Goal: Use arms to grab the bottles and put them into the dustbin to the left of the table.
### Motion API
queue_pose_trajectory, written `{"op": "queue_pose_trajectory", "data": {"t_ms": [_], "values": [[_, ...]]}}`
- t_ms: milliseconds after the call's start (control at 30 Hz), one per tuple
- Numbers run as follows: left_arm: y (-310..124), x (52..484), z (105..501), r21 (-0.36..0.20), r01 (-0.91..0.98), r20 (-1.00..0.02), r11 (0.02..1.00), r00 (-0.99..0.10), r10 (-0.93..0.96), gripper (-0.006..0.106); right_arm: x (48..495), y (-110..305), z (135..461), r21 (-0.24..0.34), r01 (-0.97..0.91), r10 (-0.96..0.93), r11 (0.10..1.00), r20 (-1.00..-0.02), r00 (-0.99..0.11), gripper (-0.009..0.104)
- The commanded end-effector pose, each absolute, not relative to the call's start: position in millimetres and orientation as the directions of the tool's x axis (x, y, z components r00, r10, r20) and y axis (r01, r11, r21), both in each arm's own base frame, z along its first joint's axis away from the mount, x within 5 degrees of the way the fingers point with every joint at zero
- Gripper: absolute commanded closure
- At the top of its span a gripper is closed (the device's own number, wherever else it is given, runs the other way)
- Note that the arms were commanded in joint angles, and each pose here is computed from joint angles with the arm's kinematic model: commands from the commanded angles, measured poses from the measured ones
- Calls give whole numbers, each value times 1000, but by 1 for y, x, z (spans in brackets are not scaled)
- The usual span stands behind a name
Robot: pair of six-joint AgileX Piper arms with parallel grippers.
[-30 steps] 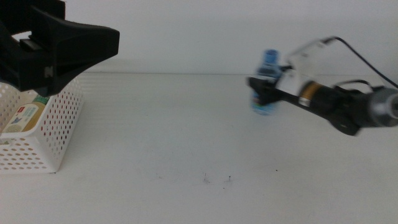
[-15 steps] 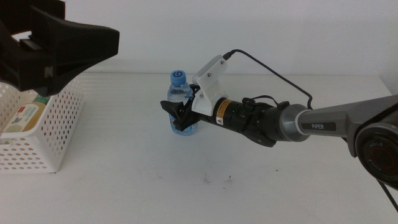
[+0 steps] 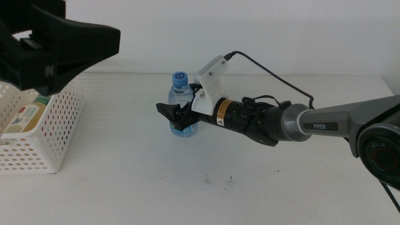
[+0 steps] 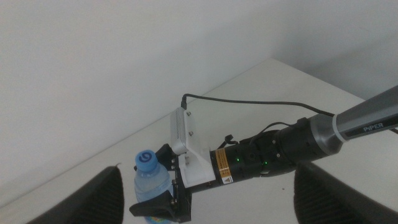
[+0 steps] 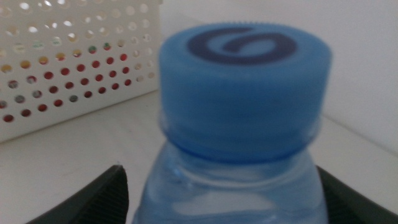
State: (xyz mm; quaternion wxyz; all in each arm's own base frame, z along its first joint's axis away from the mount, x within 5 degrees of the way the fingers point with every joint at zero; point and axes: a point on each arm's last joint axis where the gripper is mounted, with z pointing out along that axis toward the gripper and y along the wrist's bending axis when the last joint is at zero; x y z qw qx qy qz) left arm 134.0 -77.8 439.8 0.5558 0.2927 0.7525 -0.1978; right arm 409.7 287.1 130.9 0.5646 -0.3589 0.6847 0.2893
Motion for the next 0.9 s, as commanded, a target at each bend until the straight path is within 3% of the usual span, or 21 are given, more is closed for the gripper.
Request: {"op": "queue_pose_trajectory", "data": {"t_ms": [0,67,233,333,533,633,700,800,867], "values": [[-78,134,440,14,658,-957,752,-210,201,7,407,289,135,12,-832,-146,555,-983,-112,25],[-78,134,440,14,658,-957,752,-210,201,7,404,287,136,21,-830,-148,557,-981,-124,25],[-78,134,440,14,658,-957,752,-210,201,7,377,270,148,-37,-829,-209,558,-973,-97,25],[-78,134,440,14,658,-957,752,-210,201,7,359,255,156,-38,-816,-224,576,-968,-113,24],[-78,134,440,16,658,-957,753,-209,202,7,308,211,181,59,-713,-213,698,-935,-285,16],[-78,134,440,17,657,-956,753,-209,204,7,280,179,222,75,-583,-203,809,-895,-396,14],[-78,134,440,17,657,-956,753,-209,204,7,260,155,256,47,-491,-208,870,-867,-452,14],[-78,134,440,17,657,-956,753,-209,204,7,226,131,311,-27,-491,-268,871,-863,-429,14],[-78,134,440,17,657,-956,753,-209,204,7,202,125,349,-4,-555,-269,832,-877,-397,14]]}}
